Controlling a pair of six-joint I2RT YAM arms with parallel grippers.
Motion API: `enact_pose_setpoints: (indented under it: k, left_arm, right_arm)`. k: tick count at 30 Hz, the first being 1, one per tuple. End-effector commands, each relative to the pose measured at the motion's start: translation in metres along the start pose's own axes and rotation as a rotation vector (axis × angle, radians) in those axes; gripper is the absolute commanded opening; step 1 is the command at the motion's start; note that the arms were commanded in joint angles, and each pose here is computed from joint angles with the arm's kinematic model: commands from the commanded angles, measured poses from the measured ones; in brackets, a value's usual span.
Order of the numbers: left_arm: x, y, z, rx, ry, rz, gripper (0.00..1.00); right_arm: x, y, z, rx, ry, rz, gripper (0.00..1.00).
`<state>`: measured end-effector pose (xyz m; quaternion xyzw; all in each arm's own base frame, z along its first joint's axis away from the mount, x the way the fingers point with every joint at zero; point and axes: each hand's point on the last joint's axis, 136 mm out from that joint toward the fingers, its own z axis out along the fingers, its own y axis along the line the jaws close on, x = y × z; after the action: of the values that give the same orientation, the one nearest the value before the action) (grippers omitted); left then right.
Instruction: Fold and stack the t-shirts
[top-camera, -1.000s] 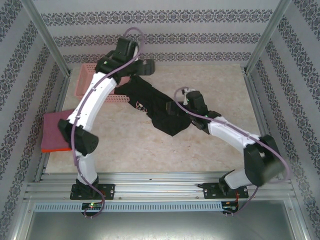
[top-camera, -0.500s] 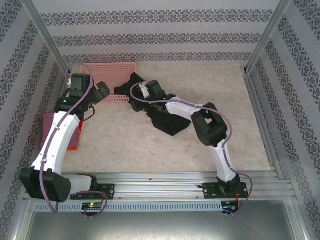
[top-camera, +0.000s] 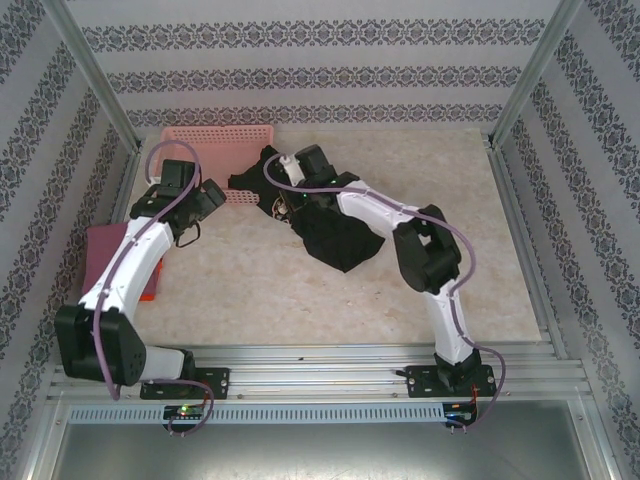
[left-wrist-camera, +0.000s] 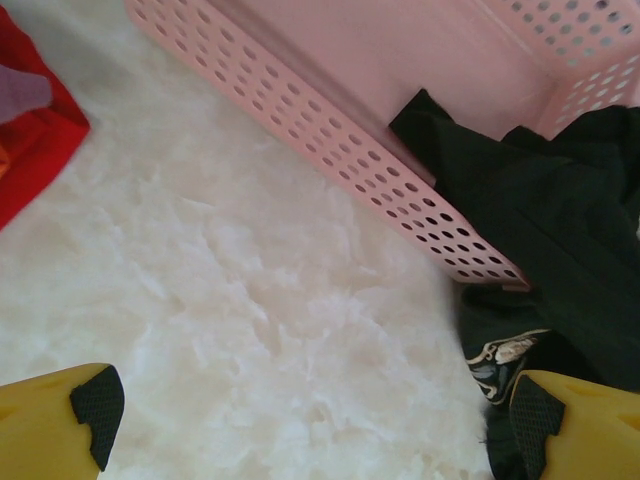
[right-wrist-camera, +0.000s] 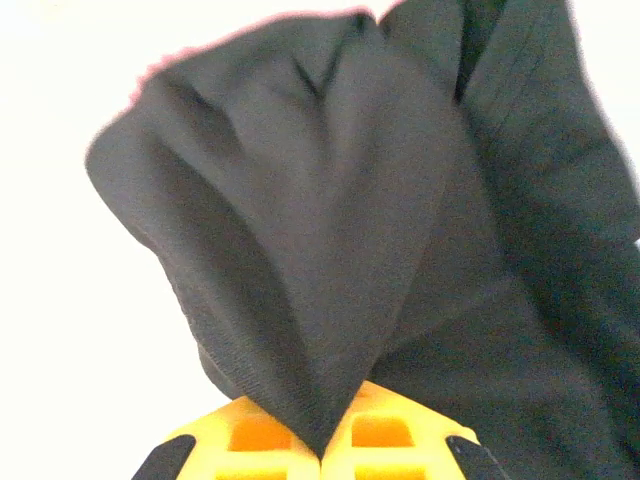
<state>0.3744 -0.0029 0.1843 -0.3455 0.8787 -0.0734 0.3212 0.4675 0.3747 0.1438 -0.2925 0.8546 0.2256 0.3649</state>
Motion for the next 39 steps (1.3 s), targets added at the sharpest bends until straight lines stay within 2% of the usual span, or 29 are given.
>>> enact_pose_setpoints:
  k: [1,6,10,14,17,24,26,29,31,35,39]
  left_arm:
    - [-0.019,-0.017,0.013,0.048,-0.046,-0.055,1.00]
    - [-0.023,-0.025,0.037,0.058,-0.050,-0.156,1.00]
    - [-0.026,-0.034,0.050,0.064,-0.039,-0.169,1.00]
    - [-0.031,-0.042,0.057,0.054,-0.043,-0.154,1.00]
    - [-0.033,-0.054,0.057,0.052,-0.058,-0.082,1.00]
    - [-0.022,-0.113,0.064,0.086,-0.052,0.211,1.00]
    - [-0.015,-0.131,0.067,0.104,-0.031,0.260,1.00]
    - [-0.002,-0.153,0.072,0.138,0.003,0.311,1.00]
    - [0.008,-0.164,0.075,0.156,0.024,0.332,1.00]
    - [0.025,-0.186,0.087,0.188,0.072,0.344,1.00]
    - [0.043,-0.206,0.107,0.199,0.151,0.371,1.00]
  right_arm:
    - [-0.049,0.009,-0.062,0.006,-0.135,-0.051,0.00]
    - [-0.071,-0.009,-0.131,0.119,-0.249,-0.029,0.00]
    - [-0.084,-0.032,-0.201,0.230,-0.372,0.020,0.00]
    - [-0.075,-0.060,-0.261,0.344,-0.457,0.085,0.00]
    - [-0.058,-0.080,-0.294,0.423,-0.492,0.141,0.00]
    - [0.017,-0.118,-0.298,0.518,-0.391,0.265,0.00]
    - [0.041,-0.140,-0.310,0.589,-0.385,0.337,0.00]
    - [0.065,-0.167,-0.339,0.670,-0.423,0.412,0.00]
    - [0.077,-0.177,-0.346,0.677,-0.402,0.445,0.00]
    - [0.088,-0.176,-0.331,0.626,-0.340,0.451,0.00]
    - [0.095,-0.175,-0.319,0.594,-0.340,0.495,0.00]
